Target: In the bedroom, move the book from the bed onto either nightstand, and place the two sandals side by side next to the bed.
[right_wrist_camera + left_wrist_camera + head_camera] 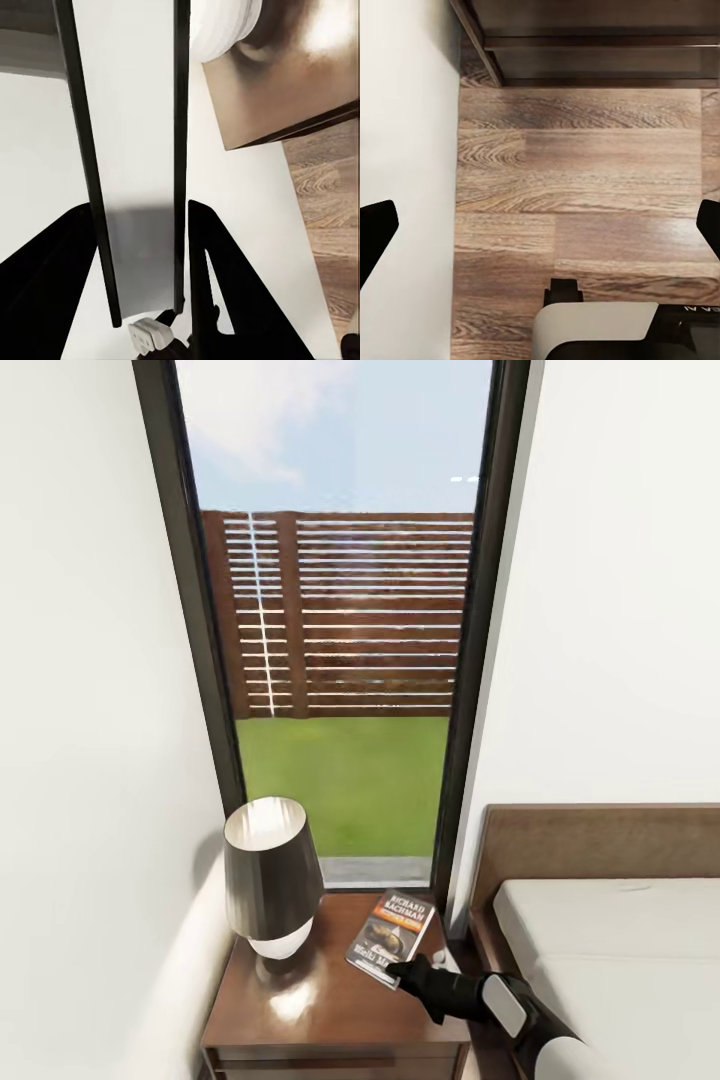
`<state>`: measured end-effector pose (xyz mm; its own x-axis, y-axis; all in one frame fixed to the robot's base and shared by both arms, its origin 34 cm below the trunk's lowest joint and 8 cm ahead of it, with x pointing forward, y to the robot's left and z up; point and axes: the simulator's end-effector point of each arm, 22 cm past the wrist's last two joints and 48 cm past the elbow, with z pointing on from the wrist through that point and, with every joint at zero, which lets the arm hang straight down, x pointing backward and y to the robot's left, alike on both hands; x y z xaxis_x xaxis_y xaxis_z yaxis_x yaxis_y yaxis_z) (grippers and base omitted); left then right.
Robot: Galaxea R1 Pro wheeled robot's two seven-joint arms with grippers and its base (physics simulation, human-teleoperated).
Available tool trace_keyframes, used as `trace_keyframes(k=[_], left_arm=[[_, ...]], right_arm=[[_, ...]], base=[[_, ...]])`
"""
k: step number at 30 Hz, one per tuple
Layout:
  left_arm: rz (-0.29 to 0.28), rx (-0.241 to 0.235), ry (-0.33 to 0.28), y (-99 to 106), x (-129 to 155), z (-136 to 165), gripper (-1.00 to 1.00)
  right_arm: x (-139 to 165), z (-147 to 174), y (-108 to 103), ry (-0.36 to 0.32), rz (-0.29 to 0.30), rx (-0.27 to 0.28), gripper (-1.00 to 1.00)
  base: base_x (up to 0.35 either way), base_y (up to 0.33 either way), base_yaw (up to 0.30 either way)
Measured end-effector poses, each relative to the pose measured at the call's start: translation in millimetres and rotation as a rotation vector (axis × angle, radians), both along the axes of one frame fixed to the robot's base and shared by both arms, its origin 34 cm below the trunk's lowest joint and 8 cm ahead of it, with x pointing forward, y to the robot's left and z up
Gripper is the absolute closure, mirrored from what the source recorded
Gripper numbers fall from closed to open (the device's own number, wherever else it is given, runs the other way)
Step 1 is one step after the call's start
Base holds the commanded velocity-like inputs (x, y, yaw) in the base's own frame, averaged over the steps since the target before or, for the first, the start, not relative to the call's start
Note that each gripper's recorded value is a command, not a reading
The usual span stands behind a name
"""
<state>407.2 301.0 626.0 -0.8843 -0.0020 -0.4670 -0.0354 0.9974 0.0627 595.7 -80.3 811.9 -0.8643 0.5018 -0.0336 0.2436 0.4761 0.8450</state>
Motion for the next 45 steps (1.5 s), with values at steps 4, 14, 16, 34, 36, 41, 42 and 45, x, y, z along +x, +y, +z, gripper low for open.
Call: trace_keyframes(k=[4,14,16,34,36,41,42,45], left_arm=[[0.000,0.000,0.000,0,1,-4,-1.00],[0.000,0.000,-0.001,0,4,-15,-1.00],[-0.001,0.000,-0.001,0,4,-17,-1.00],[0.000,0.000,-0.001,0,8,-39,-1.00],[-0.001,0.000,-0.001,0,8,-41,-1.00],[-0.001,0.000,-0.002,0,9,-48,-1.00],[-0.001,0.000,-0.002,0,9,-49,-1.00],[-0.001,0.000,-0.002,0,10,-53,-1.00]], right_arm=[[-1,-5,3,0.010,0.006,-0.002,1.00],[-1,-17,6,0.024,0.013,-0.001,1.00],[0,-19,6,0.024,0.013,-0.001,1.00],[5,-36,9,0.035,0.028,0.009,1.00],[5,-38,9,0.036,0.029,0.009,1.00],[5,-48,7,0.048,0.031,-0.010,1.00],[5,-51,6,0.052,0.030,-0.018,1.00],[5,-57,5,0.062,0.025,-0.025,1.00]], base=[[0.000,0.000,0.000],[0.000,0.000,0.000],[0.000,0.000,0.000],[0.000,0.000,0.000],[0.000,0.000,0.000],[0.000,0.000,0.000],[0.000,0.000,0.000],[0.000,0.000,0.000]])
